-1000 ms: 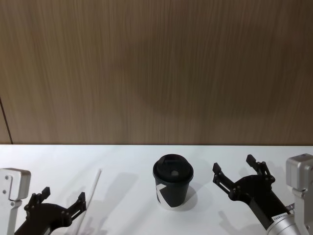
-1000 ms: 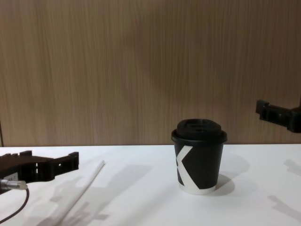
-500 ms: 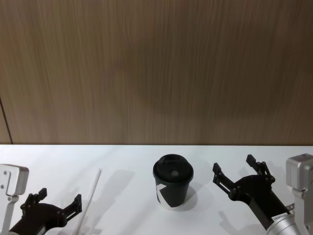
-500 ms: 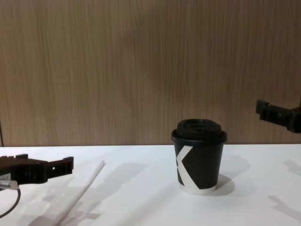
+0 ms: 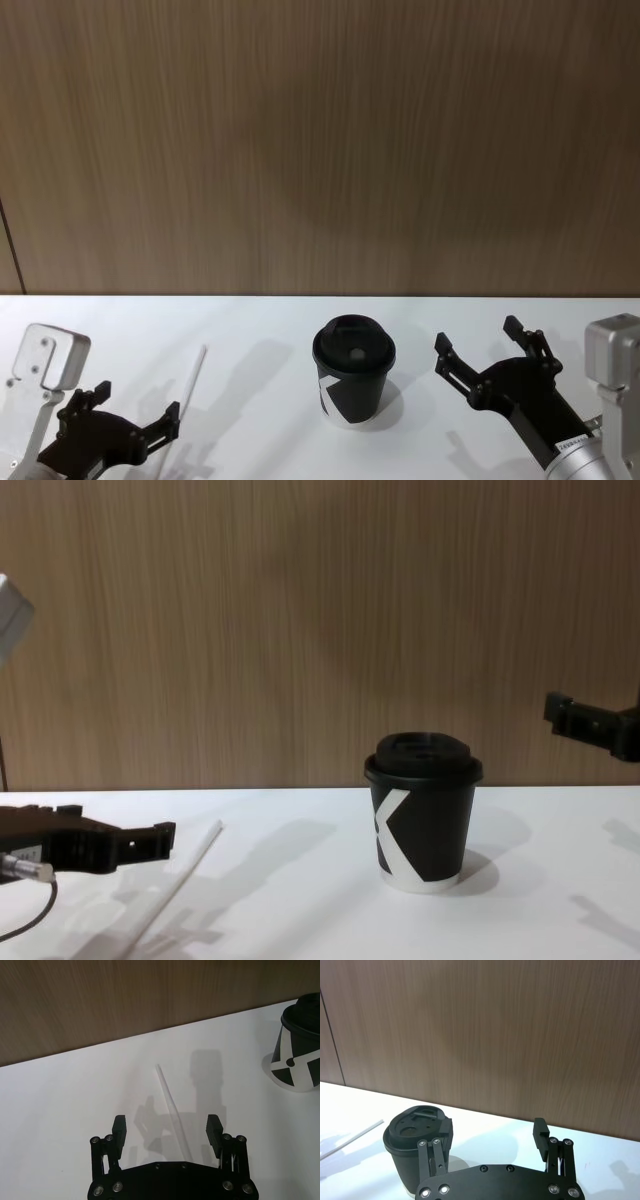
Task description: Pick up the straw with one hand, pass it to the other hand, and insert it into the cup.
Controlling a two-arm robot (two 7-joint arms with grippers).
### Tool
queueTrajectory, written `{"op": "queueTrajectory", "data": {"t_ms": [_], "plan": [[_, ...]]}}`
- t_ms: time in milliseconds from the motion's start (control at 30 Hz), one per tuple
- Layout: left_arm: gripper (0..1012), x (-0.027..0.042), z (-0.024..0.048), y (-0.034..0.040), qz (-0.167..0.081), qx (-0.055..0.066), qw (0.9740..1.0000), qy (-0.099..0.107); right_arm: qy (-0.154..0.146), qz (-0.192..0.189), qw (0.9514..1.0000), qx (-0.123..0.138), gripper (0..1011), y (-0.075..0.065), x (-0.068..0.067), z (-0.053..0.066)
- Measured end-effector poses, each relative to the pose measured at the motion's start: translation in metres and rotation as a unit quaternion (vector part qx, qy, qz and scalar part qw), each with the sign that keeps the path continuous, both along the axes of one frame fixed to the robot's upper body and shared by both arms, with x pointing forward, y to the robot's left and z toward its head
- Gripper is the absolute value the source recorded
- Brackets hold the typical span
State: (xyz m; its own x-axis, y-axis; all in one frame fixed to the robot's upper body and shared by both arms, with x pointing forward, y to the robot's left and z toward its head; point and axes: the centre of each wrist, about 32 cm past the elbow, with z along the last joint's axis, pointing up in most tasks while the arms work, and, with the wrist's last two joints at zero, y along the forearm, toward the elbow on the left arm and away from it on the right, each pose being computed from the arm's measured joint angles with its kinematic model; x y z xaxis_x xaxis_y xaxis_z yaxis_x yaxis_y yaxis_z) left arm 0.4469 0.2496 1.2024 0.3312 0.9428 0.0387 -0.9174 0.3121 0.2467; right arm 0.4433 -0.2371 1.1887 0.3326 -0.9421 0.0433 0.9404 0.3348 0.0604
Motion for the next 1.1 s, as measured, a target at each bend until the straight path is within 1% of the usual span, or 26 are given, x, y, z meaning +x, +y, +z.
{"op": "queueTrajectory", "data": {"t_ms": [100, 267, 633, 900, 1100], "plan": [[1003, 0.0004, 0.0015, -0.0013, -0.001, 0.006, 1.0, 0.004, 0.0, 0.0, 1.0, 0.0, 1001, 0.0, 0.0, 0.0], [1003, -0.0002, 0.0029, -0.0038, 0.003, 0.01, 0.9999, 0.01, 0.0, 0.0, 1.0, 0.0, 1001, 0.0, 0.0, 0.0], [1003, -0.0017, 0.0013, -0.0088, 0.012, 0.007, 0.9996, 0.024, 0.0, 0.0, 1.0, 0.0, 1001, 0.0, 0.0, 0.0], [1003, 0.0004, -0.0005, -0.0114, 0.011, 0.005, 0.9994, 0.033, 0.0, 0.0, 1.0, 0.0, 1001, 0.0, 0.0, 0.0], [1003, 0.0018, -0.0029, -0.0135, 0.01, -0.001, 0.9991, 0.041, 0.0, 0.0, 1.0, 0.0, 1001, 0.0, 0.0, 0.0]]}}
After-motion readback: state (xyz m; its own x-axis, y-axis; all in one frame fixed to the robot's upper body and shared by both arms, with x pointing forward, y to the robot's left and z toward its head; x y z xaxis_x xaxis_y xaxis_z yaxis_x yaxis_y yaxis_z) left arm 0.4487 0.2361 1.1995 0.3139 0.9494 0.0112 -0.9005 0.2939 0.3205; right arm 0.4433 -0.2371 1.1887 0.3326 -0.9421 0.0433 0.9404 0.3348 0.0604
